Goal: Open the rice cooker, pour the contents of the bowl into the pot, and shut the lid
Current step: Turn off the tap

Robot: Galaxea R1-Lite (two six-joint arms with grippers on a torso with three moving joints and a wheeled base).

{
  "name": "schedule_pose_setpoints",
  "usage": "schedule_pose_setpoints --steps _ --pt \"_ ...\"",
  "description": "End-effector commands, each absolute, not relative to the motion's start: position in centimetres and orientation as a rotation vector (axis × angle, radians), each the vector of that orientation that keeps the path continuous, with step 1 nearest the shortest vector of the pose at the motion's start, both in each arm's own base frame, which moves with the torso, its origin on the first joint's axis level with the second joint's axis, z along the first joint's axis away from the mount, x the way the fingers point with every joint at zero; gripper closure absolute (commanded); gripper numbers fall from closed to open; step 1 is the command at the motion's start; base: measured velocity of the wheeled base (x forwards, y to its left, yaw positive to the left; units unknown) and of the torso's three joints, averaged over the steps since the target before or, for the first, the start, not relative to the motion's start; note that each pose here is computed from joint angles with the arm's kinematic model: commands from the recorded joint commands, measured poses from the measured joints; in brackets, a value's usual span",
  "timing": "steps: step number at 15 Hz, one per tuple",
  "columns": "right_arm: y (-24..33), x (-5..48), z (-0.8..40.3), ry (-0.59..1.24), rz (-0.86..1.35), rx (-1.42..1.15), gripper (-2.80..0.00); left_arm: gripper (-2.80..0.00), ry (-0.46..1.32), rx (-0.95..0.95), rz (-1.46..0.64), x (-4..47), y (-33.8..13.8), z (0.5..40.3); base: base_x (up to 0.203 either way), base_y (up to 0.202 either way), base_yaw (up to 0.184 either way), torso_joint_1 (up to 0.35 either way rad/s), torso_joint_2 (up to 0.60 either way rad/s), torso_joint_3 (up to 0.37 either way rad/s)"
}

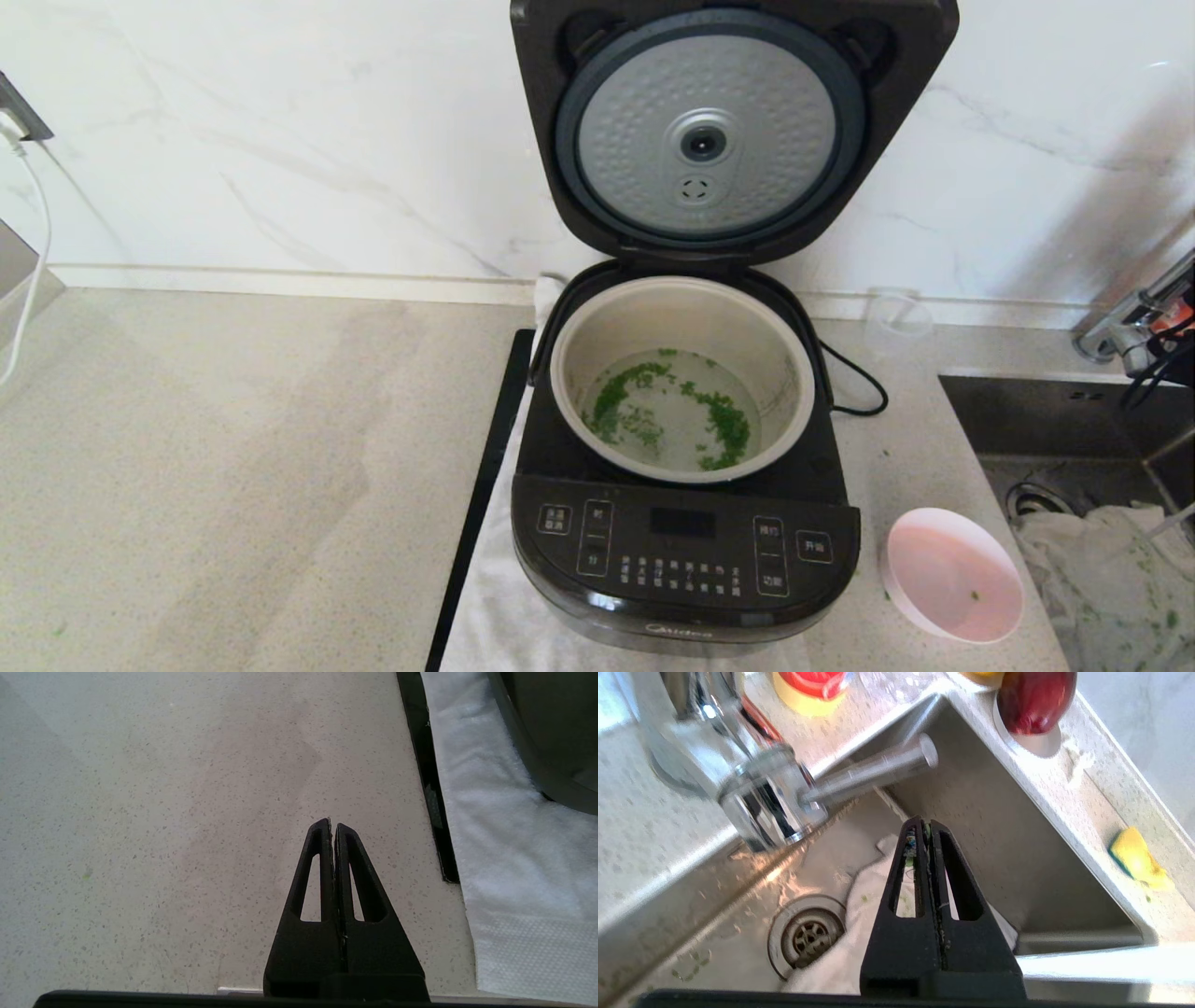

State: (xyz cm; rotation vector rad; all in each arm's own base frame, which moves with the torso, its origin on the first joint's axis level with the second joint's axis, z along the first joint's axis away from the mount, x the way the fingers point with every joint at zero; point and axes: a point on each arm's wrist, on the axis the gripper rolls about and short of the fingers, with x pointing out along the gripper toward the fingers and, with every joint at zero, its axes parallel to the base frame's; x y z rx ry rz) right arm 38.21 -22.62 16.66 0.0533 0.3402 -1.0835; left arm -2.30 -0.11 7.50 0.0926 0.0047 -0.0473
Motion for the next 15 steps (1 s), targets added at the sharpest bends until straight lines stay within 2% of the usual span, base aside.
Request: schedule_pose_setpoints --steps 1,15 --pt "-23.0 38.9 16.5 0.326 -1.086 0.053 0.00 0.00 0.004 0.093 -0.047 -2.3 -0.1 7.5 0.000 0.000 0.000 0.000 0.00 0.000" --pt "-23.7 42.5 17.0 0.212 -1.099 0.021 0.00 0.00 0.004 0.093 -0.048 -2.3 -0.1 7.5 0.000 0.000 0.000 0.000 0.00 0.000"
